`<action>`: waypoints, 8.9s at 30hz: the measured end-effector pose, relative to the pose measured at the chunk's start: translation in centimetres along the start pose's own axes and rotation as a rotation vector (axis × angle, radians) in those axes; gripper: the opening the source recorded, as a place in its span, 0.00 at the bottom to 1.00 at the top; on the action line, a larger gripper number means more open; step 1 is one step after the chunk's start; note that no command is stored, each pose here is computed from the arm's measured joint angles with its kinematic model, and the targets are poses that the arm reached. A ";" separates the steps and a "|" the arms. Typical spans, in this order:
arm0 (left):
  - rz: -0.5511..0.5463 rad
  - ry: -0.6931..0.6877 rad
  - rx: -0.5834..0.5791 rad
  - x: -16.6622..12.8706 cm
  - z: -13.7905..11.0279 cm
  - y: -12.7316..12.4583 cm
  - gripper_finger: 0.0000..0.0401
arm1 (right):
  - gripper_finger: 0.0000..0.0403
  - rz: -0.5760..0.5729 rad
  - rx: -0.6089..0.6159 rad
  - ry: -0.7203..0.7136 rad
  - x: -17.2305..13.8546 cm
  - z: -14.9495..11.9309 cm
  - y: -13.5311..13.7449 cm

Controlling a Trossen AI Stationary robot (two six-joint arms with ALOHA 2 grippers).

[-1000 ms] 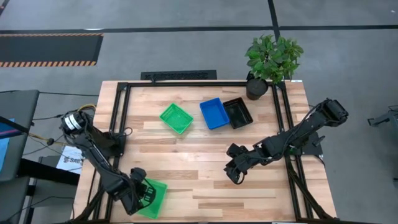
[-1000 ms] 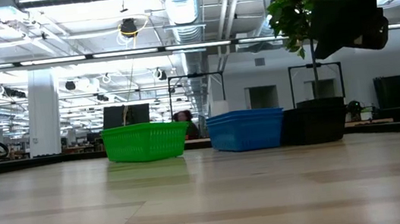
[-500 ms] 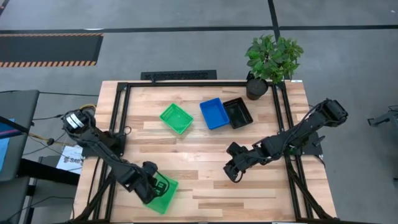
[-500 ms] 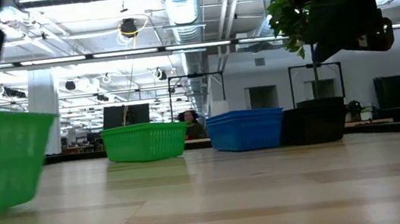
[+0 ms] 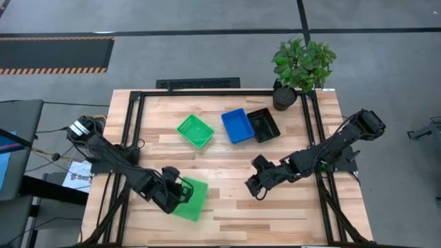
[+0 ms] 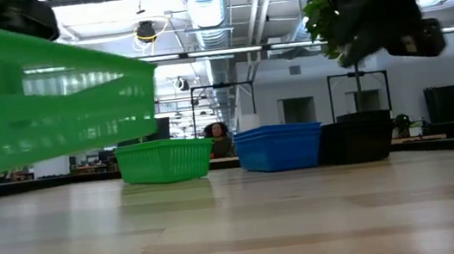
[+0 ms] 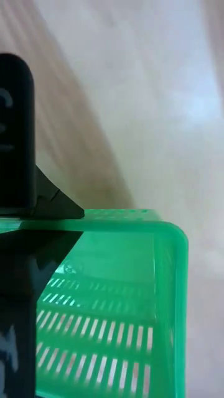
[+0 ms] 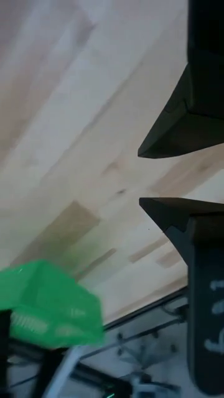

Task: Stack baskets by color
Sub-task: Stack the bottom green bin on top of the top green bins, then return to Home Position

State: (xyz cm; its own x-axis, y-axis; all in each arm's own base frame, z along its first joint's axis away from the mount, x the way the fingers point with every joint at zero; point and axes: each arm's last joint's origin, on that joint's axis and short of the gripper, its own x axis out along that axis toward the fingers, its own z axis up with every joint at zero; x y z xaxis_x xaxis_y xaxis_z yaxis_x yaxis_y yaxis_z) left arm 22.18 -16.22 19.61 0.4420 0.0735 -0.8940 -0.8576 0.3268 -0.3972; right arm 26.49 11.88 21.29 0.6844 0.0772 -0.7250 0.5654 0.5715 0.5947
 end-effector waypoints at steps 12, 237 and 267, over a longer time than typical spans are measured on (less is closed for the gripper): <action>-0.108 -0.208 -0.140 0.9 4.1 -1.8 0.00 | 0.50 0.064 0.102 -0.226 1.1 2.7 0.5; -1.180 -0.792 0.473 -7.1 9.9 15.7 0.81 | 0.53 0.627 -0.523 -0.884 -18.1 2.8 -15.1; -1.030 -0.836 0.651 -5.3 9.5 16.0 0.81 | 0.53 0.531 -0.585 -0.882 -10.5 1.3 -17.9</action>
State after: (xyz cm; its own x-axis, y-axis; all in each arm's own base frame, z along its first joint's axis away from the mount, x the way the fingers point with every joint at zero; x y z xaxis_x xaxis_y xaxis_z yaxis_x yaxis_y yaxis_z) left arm 8.62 -2.43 20.02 0.9829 -0.0132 0.1839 0.0880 0.9100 -0.4052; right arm 9.76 -0.21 18.74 0.9807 -0.0416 0.1908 -0.0249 0.9426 0.3331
